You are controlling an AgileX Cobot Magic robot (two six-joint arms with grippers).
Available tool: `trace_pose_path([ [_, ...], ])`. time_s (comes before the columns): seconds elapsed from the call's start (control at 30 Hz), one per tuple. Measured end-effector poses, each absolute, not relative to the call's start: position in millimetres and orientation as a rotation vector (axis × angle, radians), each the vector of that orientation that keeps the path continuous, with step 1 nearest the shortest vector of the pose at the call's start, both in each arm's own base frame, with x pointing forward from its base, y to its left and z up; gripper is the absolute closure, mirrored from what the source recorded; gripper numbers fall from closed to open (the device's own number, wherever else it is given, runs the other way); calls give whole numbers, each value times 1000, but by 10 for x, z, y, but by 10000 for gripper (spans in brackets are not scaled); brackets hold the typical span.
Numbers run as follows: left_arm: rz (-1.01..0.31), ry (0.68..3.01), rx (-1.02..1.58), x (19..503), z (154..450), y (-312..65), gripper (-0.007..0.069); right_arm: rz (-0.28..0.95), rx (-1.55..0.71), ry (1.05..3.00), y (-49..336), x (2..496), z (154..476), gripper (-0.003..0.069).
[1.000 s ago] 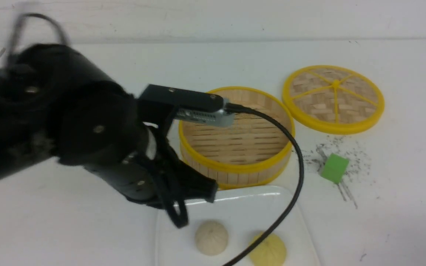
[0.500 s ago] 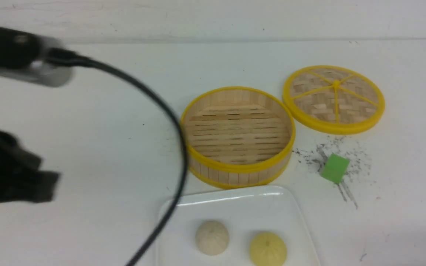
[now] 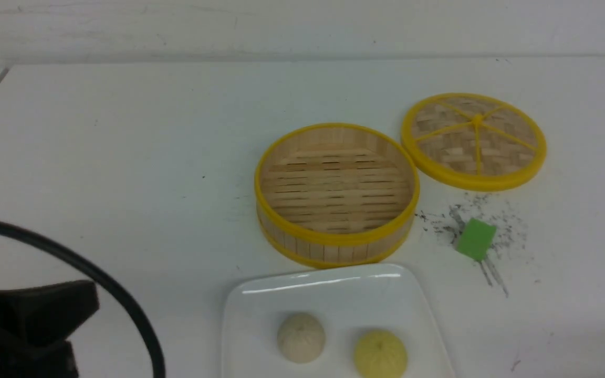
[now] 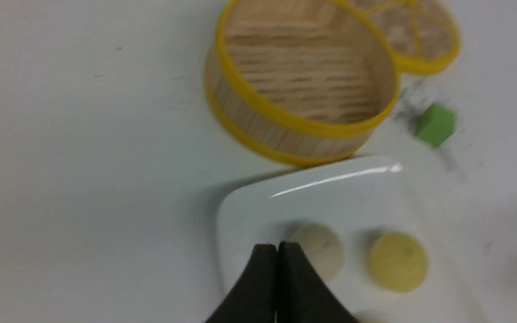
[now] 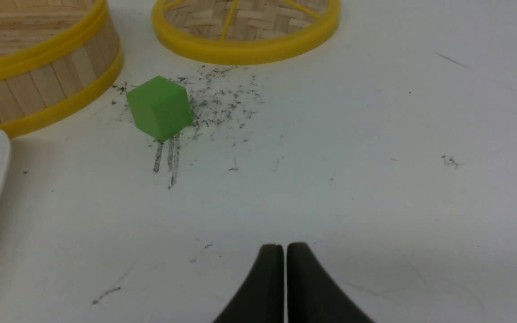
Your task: Put the steamed buns into the plate on the white tablecloth.
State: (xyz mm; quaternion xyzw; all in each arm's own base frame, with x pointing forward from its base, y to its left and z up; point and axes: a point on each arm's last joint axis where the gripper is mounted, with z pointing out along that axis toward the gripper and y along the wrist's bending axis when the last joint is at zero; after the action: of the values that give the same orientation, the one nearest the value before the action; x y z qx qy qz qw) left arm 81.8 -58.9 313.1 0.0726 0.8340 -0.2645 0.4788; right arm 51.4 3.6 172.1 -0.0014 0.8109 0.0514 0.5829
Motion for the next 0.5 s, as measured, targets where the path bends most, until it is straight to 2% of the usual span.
trace_pose_path([
  [0.07, -731, 2002, 138, 831, 3061, -639, 605, 120, -3, 1893, 36, 514, 1721, 622],
  [0.17, -773, 1995, 114, 839, 2972, -664, 604, 120, -3, 1893, 36, 514, 1721, 619],
  [0.5, -630, 2042, 150, 862, 2812, -607, 593, 119, -4, 1893, 36, 514, 1721, 608],
])
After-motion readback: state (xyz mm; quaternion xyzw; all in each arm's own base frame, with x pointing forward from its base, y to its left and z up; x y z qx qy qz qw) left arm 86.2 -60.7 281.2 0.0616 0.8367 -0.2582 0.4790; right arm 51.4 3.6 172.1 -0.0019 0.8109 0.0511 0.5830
